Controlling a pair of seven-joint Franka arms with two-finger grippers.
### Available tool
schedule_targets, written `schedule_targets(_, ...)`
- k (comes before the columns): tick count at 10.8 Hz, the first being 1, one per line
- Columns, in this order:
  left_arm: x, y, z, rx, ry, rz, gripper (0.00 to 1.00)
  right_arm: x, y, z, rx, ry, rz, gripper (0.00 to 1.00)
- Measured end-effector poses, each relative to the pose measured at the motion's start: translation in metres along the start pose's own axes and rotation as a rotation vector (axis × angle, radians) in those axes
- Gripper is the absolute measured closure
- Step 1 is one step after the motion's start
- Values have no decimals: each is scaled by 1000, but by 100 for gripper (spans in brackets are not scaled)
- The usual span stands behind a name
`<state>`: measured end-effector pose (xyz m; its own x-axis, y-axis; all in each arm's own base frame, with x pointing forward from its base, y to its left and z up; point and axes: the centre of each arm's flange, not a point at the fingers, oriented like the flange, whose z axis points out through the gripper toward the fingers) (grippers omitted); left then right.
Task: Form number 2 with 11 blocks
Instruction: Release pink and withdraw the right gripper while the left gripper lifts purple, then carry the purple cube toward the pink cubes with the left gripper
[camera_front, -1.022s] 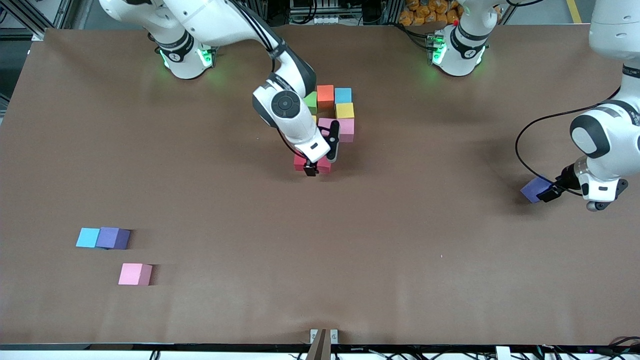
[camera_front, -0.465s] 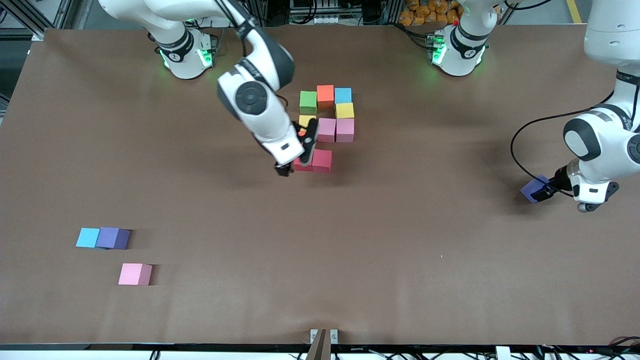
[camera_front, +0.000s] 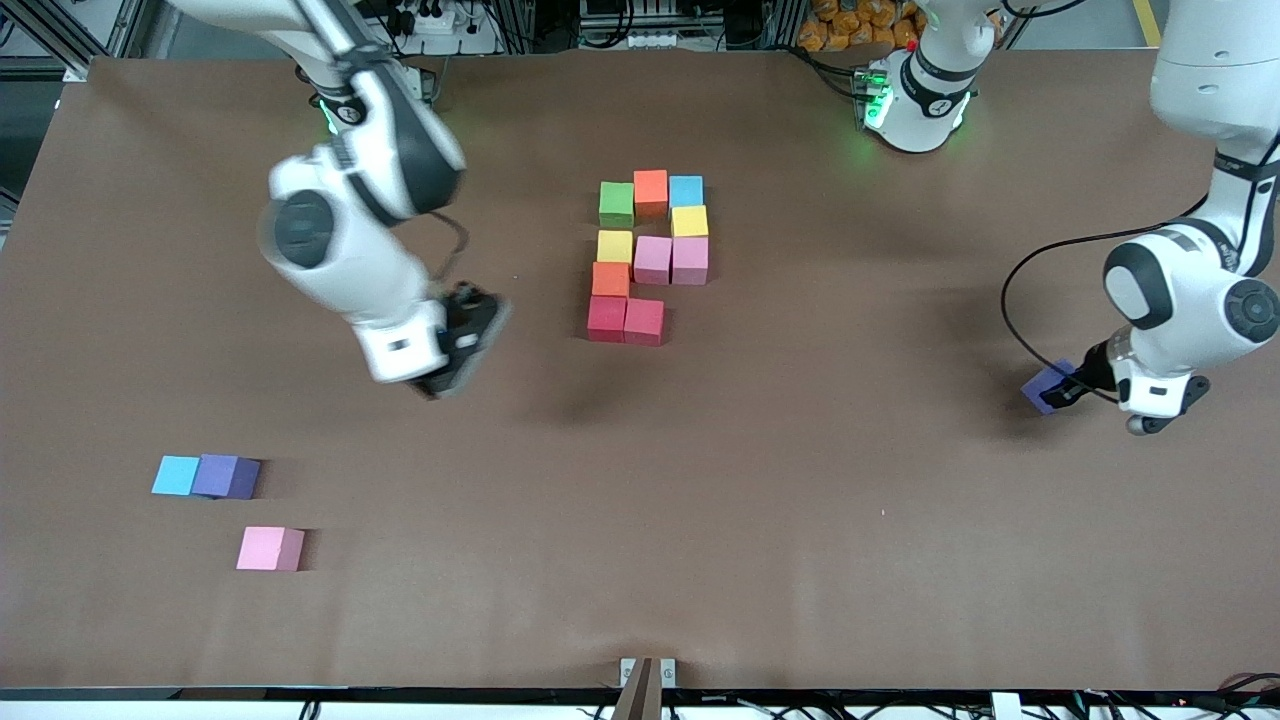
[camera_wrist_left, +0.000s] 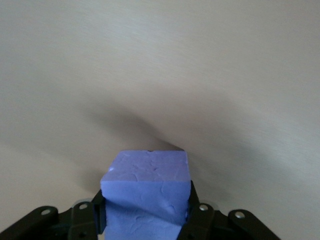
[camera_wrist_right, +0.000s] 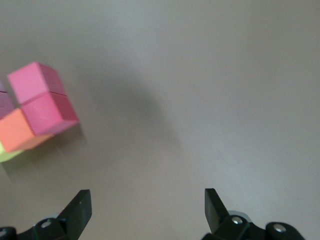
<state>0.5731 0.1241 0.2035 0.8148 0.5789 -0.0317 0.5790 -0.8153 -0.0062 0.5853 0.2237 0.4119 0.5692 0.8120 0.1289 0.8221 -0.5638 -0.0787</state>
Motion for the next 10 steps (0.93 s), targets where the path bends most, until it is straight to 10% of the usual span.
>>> schedule_targets(4, -28, 58, -6, -21, -15, -15, 41, -107, 99, -48, -7, -25, 235, 0)
schedule_targets(10, -127, 186, -61, -30, -80, -386, 42, -220, 125, -152, 22, -119, 736, 0)
